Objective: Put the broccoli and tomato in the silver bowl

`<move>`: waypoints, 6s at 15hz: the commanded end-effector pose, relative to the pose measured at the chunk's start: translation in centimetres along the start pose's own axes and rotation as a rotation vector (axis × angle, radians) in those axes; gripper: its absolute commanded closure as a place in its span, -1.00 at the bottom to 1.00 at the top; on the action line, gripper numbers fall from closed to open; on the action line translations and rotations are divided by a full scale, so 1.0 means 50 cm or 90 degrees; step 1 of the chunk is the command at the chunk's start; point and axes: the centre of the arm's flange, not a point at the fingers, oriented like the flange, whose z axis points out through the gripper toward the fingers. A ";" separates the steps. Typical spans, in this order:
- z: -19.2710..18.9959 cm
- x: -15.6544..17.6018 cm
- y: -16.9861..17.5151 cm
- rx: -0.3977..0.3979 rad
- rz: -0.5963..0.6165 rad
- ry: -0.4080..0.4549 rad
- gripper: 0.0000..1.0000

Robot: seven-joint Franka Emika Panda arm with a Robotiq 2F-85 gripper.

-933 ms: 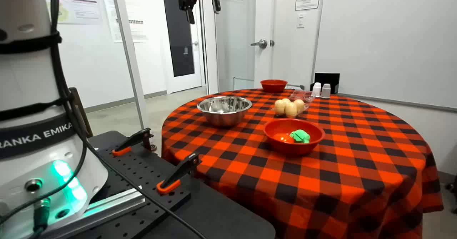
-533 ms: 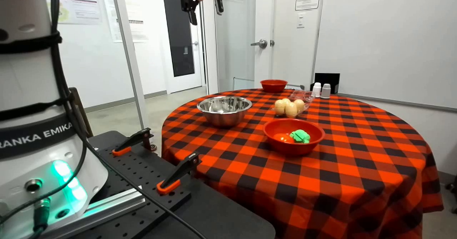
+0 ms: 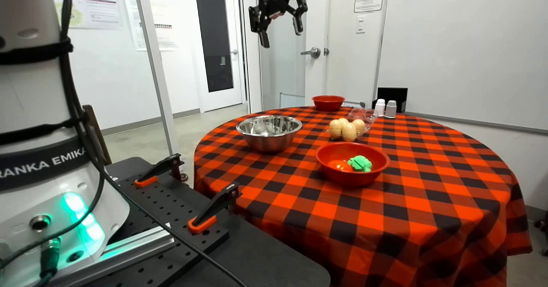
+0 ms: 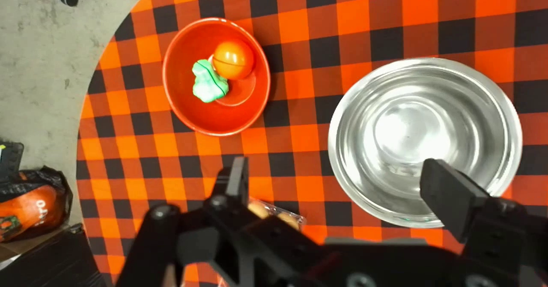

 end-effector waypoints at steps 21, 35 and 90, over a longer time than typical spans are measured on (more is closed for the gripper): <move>0.490 0.129 0.262 0.017 0.102 -0.109 -1.00; 0.616 0.126 0.236 -0.007 0.142 -0.168 -0.99; 0.351 0.208 -0.229 0.115 0.095 -0.126 0.46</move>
